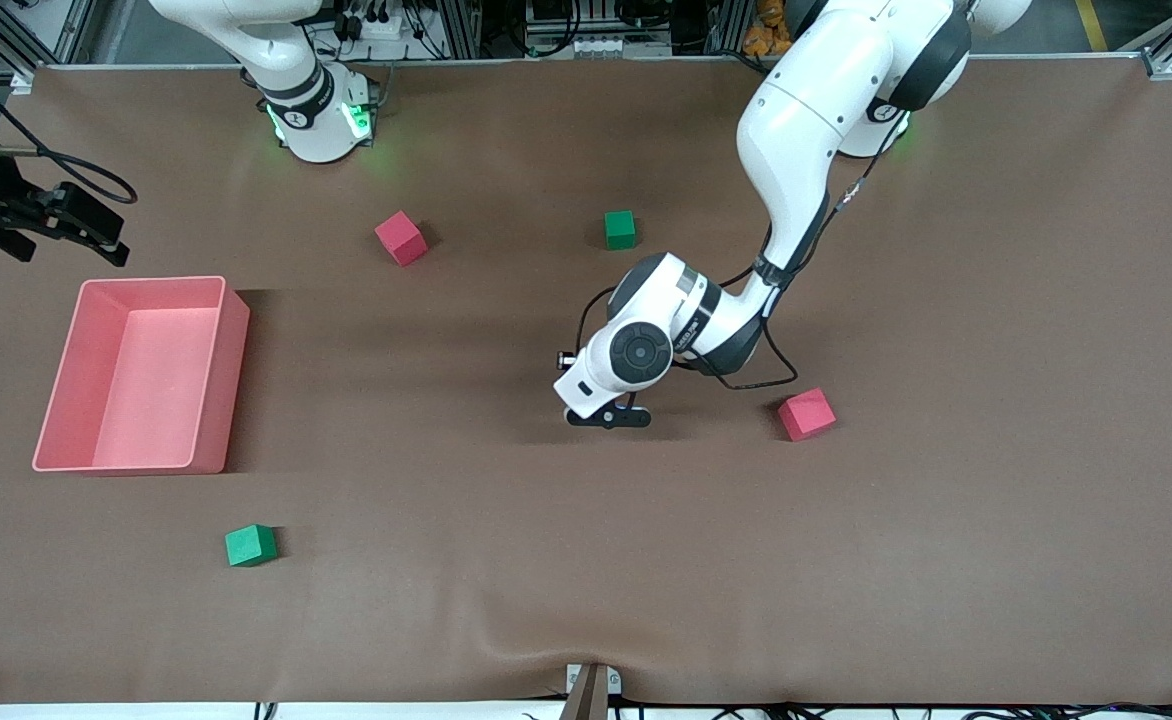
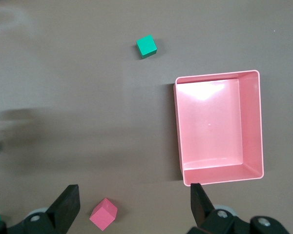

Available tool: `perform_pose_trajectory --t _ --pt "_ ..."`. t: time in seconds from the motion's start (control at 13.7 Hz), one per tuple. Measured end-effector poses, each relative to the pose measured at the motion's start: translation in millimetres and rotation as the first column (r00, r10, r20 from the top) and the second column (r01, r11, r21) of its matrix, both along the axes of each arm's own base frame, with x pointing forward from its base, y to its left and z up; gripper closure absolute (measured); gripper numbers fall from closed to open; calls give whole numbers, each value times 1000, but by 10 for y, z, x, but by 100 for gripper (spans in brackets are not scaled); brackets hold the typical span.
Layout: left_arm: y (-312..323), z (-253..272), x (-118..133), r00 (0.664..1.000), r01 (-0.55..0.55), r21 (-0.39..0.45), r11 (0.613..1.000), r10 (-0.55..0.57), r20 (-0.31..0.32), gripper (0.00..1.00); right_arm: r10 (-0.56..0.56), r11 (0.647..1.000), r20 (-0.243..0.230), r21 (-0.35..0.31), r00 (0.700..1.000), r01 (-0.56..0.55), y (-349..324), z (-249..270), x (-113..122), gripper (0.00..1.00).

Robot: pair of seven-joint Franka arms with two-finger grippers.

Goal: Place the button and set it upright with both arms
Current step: 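Turn the button cap-up with the left gripper and move it toward mid-table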

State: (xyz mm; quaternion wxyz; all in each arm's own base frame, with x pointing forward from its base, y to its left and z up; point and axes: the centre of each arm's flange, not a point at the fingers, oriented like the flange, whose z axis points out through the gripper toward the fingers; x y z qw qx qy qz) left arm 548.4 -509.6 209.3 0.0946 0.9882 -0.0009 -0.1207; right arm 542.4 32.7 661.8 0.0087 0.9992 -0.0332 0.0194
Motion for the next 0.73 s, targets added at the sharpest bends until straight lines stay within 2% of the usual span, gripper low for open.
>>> perform_pose_trajectory --t 0.22,0.36,0.58,0.73 --pt "-177 278 -36 992 -38 31 999 34 121 58 -1 1000 0 0 1000 1 -7 0 0 0" --pt "-273 383 -41 980 -61 20 998 56 191 58 -1 1000 0 0 1000 1 -7 0 0 0" --pt "-390 466 -51 938 -150 40 988 129 321 58 -1 1000 0 0 1000 1 -5 0 0 0" --pt "-509 486 -148 906 -193 64 979 153 395 58 -1 1000 0 0 1000 1 -4 0 0 0"
